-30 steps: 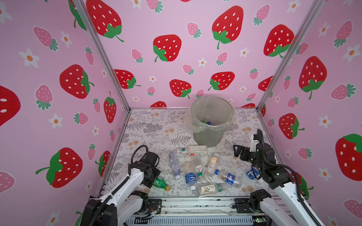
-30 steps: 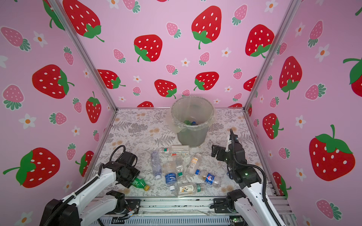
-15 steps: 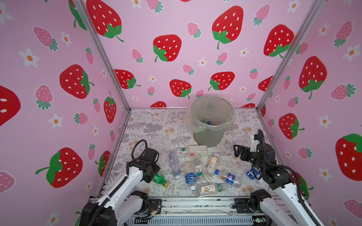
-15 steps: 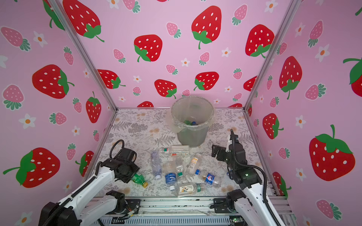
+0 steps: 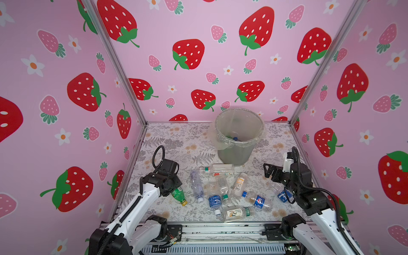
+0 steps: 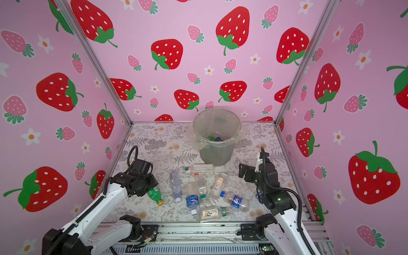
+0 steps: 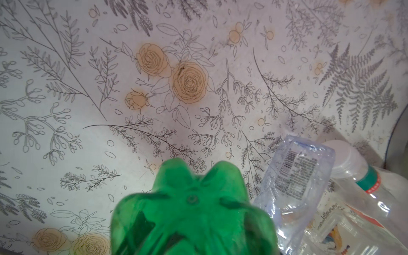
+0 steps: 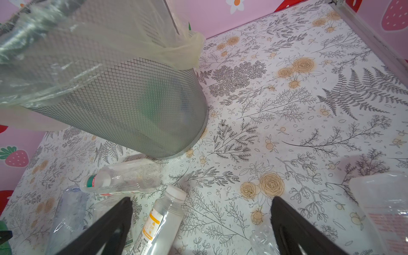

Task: Throw the plastic bottles in the bin
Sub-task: Pick up the plastic bottle from the bottom-left of the table.

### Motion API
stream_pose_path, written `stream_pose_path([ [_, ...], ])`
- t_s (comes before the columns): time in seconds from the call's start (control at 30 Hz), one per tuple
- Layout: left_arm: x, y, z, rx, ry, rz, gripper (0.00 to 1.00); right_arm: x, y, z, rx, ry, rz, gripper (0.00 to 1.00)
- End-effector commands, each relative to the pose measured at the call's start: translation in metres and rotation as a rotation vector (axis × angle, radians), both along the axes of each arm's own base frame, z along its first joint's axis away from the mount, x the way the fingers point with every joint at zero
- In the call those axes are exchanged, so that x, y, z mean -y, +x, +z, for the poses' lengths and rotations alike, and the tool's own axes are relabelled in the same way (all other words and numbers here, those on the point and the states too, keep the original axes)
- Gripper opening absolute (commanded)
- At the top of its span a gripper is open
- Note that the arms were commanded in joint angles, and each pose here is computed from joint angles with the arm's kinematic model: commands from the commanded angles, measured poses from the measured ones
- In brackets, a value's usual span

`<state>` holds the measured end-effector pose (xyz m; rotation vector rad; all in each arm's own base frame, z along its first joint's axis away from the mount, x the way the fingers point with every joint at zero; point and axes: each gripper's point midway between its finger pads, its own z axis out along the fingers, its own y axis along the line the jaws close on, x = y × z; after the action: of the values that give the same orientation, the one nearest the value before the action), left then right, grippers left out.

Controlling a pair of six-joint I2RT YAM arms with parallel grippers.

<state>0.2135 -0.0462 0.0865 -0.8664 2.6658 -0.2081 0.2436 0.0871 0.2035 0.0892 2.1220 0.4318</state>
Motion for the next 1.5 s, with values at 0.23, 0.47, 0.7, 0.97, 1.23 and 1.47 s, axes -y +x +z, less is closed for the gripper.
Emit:
stream_pose_path([
  [0.23, 0.019, 0.026, 0.053, 0.181, -0.043, -0.188, 0.27, -0.003, 0.0, -0.006, -0.006, -0.011, 0.022, 0.99],
  [0.47, 0.037, 0.046, 0.082, 0.322, -0.095, -0.315, 0.27, -0.005, -0.001, -0.005, 0.016, 0.0, 0.03, 0.99],
  [0.7, 0.064, 0.062, 0.102, 0.413, -0.222, -0.395, 0.27, -0.007, 0.0, -0.002, 0.022, -0.002, 0.045, 0.99],
  [0.97, 0.079, 0.073, 0.154, 0.553, -0.298, -0.439, 0.27, -0.007, 0.001, 0.005, 0.046, -0.013, 0.05, 0.99],
  [1.23, 0.099, 0.081, 0.226, 0.806, -0.376, -0.552, 0.28, -0.006, 0.003, 0.007, 0.06, -0.016, 0.043, 0.99],
  [1.47, 0.11, 0.084, 0.27, 1.007, -0.416, -0.62, 0.28, -0.002, 0.003, 0.005, 0.046, -0.033, 0.029, 0.99],
])
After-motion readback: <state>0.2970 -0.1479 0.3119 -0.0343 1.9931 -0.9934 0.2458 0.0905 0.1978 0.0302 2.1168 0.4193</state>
